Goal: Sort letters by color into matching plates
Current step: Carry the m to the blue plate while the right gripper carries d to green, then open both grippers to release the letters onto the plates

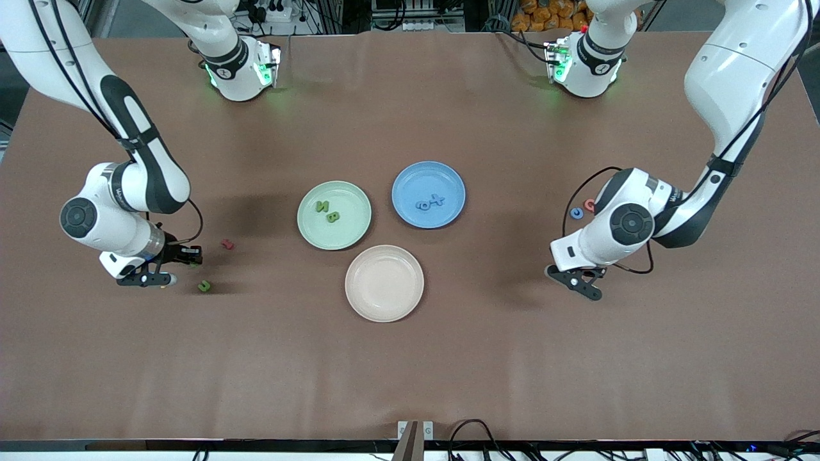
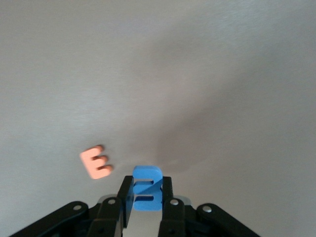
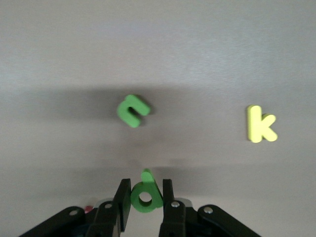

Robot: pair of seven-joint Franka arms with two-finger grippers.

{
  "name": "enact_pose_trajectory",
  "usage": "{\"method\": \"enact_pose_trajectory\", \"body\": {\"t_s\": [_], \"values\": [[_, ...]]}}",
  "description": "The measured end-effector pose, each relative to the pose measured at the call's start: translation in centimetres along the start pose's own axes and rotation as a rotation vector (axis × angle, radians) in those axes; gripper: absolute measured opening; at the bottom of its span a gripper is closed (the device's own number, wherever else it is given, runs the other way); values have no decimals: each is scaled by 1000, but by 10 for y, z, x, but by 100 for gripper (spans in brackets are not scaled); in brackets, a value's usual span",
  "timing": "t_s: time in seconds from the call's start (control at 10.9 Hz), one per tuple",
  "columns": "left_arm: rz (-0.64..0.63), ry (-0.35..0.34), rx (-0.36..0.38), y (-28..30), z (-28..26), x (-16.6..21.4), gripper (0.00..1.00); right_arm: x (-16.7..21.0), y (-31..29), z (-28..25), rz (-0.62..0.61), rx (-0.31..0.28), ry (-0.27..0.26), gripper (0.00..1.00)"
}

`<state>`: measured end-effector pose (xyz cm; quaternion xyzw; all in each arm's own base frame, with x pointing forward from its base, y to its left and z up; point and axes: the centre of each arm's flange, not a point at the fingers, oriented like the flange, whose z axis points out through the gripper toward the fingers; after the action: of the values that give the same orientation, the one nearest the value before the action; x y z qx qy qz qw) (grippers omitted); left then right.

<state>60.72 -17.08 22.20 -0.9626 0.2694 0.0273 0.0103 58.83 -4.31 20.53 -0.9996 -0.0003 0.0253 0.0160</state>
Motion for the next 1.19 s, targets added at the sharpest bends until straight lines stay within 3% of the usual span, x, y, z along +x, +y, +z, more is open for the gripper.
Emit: {"method": "enact_pose_trajectory", "body": {"t_s": [0.27, 0.64, 1.19], "values": [[-79, -14, 4, 39, 0, 8, 27, 1, -47, -7, 37, -4, -4, 30], [-164, -17, 11, 99, -1, 17, 27, -6, -124, -12, 41, 51, -28, 30], [-318, -21, 18, 165, -3, 20, 27, -45, -251, -20, -2, 18, -95, 32]]}}
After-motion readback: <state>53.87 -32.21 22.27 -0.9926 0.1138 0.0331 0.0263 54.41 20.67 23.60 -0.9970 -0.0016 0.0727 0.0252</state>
